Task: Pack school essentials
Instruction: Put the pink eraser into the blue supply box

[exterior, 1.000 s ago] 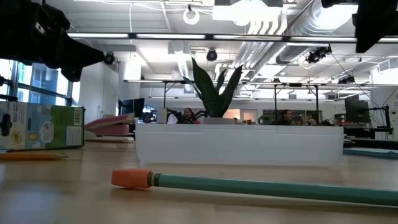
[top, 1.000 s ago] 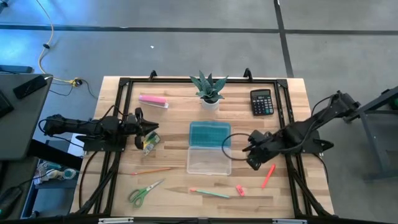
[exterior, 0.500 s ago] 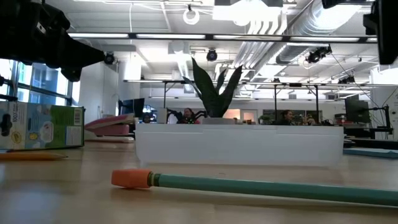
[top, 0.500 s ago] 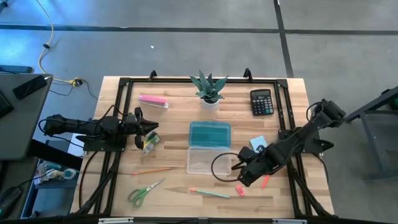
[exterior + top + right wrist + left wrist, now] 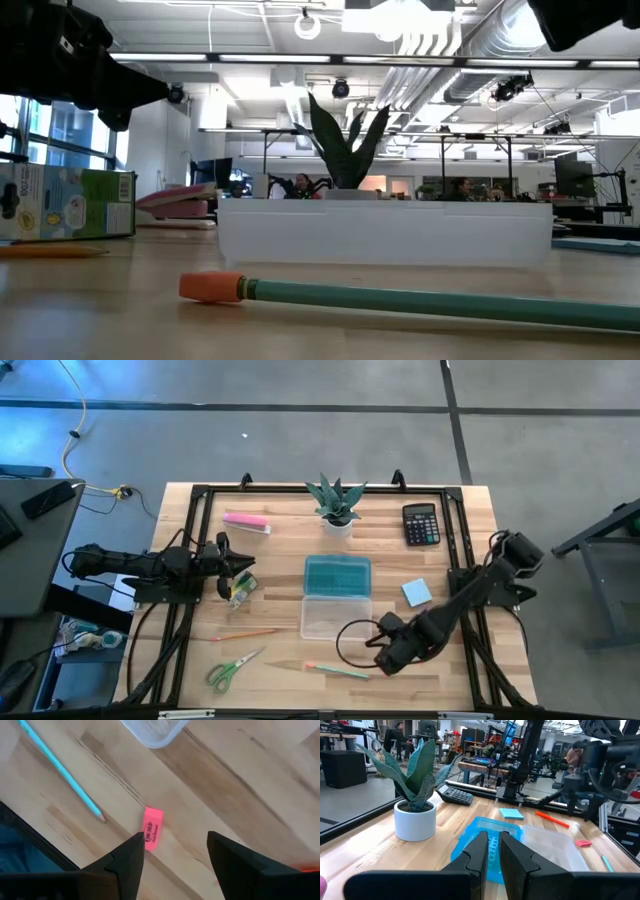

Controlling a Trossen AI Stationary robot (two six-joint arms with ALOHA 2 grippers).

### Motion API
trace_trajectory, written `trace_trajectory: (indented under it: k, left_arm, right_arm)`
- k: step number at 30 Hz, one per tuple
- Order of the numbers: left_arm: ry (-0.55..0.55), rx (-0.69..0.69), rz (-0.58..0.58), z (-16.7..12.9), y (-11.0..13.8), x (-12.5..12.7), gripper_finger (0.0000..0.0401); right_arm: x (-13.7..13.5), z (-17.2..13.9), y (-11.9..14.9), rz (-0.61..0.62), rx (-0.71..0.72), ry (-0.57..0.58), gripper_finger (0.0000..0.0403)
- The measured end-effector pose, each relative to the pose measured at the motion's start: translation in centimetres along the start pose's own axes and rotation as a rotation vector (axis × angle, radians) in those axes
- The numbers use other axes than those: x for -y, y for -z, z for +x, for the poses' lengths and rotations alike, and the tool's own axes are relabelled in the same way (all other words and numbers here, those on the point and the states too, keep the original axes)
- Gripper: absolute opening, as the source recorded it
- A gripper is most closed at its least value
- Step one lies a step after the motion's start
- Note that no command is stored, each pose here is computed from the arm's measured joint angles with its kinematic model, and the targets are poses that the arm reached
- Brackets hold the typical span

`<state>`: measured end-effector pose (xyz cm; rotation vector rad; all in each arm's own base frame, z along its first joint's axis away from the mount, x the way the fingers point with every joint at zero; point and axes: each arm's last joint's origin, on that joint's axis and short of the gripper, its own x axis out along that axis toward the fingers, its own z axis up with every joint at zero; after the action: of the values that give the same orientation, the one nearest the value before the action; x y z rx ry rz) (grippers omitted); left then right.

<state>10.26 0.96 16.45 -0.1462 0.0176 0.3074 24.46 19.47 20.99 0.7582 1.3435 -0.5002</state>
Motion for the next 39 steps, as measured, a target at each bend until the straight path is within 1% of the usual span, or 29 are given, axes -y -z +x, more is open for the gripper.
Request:
trace_trajectory:
  k: [3, 6, 18, 22, 27, 39]
  left_arm:
    - [0.000, 0.001, 0.000, 0.0, 0.0, 0.0, 0.0035]
    - [-0.006, 0.004, -0.001, 0.0, 0.0, 0.0, 0.0035]
    - [-0.008, 0.024, -0.007, 0.0, -0.2, 0.0, 0.0035]
    - [-0.015, 0.056, 0.020, 0.0, -0.5, 0.0, 0.0035]
    - [-0.012, 0.119, 0.050, -0.1, -1.2, 0.1, 0.0035]
    - [-0.011, 0.138, 0.054, -0.1, -1.4, 0.1, 0.0035]
  right_arm:
    - [-0.3, 0.8, 0.4, 0.041, -0.003, 0.005, 0.0206]
    - [-0.6, 1.4, 0.6, 0.055, -0.004, 0.002, 0.0202]
    - [-1.8, 4.5, 1.2, 0.040, -0.049, -0.002, 0.0181]
    - [-1.9, 5.2, 1.6, 0.037, -0.046, 0.012, 0.0181]
    - [-2.3, 5.9, 1.7, 0.034, -0.044, -0.017, 0.0181]
    - [-2.2, 7.5, 1.8, 0.034, -0.064, 0.038, 0.0181]
